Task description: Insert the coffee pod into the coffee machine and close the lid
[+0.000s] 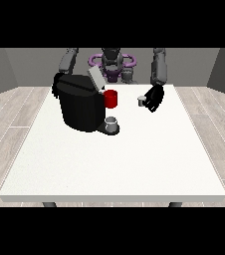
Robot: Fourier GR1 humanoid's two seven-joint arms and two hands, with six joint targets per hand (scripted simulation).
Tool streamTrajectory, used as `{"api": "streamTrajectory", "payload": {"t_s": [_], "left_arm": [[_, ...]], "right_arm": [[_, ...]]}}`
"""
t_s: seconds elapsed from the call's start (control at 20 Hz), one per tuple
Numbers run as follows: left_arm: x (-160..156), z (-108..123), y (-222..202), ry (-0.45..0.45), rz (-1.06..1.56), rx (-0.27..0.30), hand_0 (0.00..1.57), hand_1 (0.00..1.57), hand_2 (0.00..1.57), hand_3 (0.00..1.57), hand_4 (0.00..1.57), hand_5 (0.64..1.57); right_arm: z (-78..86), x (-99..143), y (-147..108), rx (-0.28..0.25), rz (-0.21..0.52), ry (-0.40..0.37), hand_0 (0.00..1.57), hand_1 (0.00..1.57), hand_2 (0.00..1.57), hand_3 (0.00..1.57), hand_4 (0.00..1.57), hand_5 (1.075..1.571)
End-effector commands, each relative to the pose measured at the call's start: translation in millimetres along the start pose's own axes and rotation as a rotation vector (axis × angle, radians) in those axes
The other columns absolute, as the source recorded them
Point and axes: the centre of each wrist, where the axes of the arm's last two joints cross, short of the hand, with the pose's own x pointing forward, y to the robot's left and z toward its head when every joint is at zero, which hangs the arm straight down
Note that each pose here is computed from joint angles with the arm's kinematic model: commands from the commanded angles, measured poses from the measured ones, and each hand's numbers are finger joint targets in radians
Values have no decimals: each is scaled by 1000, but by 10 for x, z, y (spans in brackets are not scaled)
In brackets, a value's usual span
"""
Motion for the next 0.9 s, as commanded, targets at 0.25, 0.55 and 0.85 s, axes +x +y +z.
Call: {"api": "streamTrajectory", "payload": {"t_s": [0.25, 0.55, 0.85], "left_arm": [[167, -108, -44, -56, 98, -24, 1457, 1457, 1437, 1348, 571, 1571], [675, -354, 245, -102, 117, -82, 1420, 1420, 1392, 1289, 596, 1571], [896, -381, 132, -126, 193, -121, 1451, 1451, 1446, 1387, 604, 1571]], "right_arm": [[241, -357, -89, -27, -21, 59, 0, 0, 0, 0, 290, 1571], [188, -432, -88, -54, -6, 123, 0, 0, 0, 0, 283, 1571], [234, -447, -29, -26, 45, 168, 0, 0, 0, 0, 219, 1571]]}}
